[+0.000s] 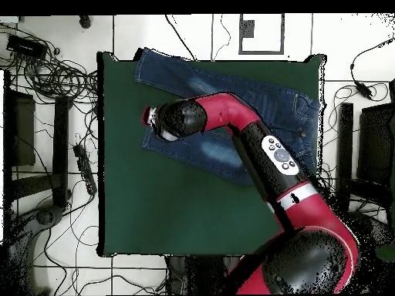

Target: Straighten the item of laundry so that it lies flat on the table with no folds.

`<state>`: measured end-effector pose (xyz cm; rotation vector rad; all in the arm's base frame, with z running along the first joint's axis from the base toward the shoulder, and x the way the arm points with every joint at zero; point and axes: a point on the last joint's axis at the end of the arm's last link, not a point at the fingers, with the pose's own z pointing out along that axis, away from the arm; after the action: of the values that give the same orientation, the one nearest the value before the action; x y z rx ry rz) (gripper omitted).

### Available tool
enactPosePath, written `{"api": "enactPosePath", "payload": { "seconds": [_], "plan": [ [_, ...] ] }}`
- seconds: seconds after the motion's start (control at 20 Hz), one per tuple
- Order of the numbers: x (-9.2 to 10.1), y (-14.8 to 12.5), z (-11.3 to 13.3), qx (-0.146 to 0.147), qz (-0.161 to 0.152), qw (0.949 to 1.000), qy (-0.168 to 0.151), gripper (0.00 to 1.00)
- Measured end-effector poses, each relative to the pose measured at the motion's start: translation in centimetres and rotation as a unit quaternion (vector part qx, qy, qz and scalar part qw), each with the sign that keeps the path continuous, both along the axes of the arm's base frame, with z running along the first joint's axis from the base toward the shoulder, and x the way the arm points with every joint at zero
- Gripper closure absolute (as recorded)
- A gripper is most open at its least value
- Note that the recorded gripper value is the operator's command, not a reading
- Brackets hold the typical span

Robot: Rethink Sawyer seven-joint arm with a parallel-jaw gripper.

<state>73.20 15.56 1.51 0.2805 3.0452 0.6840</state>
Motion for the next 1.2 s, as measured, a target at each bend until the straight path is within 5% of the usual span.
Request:
{"api": "enactPosePath", "payload": {
  "seconds": [0.3,0.55,1.2],
  "plan": [
    [0.8,-2.5,1.5,-0.038,-0.003,0.9992,-0.016,1.00],
    [0.2,-3.1,0.3,-0.062,0.000,0.9980,-0.004,1.00],
    [-2.8,-1.1,-5.3,-0.063,0.009,0.9936,0.093,1.00]
  ]
}}
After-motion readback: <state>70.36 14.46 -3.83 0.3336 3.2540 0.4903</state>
